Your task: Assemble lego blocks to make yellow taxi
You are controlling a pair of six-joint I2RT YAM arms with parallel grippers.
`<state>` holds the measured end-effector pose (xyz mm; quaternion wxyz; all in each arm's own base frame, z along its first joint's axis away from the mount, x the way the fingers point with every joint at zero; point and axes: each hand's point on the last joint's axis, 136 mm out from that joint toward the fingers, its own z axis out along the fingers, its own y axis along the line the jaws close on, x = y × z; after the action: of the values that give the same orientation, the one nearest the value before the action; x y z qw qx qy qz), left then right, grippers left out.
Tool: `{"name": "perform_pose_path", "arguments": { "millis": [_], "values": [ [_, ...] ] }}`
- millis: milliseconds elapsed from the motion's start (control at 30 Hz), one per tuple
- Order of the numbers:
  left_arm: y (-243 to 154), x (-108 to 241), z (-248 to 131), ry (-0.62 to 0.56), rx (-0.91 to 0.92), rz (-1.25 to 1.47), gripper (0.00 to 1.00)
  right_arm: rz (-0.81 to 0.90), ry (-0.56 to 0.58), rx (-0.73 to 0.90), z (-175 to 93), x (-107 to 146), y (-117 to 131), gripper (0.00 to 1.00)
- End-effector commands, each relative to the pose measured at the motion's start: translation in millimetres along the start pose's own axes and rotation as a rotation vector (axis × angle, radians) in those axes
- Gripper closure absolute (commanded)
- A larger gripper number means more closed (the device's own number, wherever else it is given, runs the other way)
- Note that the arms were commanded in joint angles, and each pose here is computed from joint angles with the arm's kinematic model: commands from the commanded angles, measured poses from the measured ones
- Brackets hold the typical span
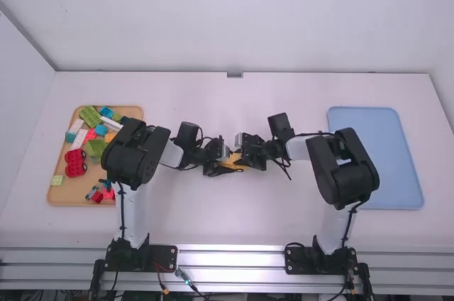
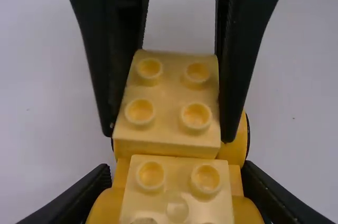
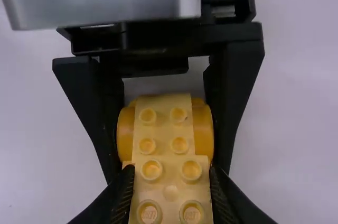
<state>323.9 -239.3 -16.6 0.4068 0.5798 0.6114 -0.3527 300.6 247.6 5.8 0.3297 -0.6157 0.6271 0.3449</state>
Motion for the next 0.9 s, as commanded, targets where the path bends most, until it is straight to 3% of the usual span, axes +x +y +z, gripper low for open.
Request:
{"name": "perform_pose_path", "arguments": {
  "millis": [0, 300, 867],
  "values": [
    [-12, 15, 4, 0.039, 0.013, -0.057, 0.46, 0.021, -0.006, -0.01, 1, 3, 0, 0.79],
    [-11, 14, 4, 0.038, 0.013, -0.056, 0.45, 0.002, -0.045, -0.068, 0, 1, 14, 0.81],
    [-11, 10, 3, 0.013, 0.024, -0.053, 0.44, 0.024, -0.053, -0.031, -1, 9, 13, 0.83]
  ]
}}
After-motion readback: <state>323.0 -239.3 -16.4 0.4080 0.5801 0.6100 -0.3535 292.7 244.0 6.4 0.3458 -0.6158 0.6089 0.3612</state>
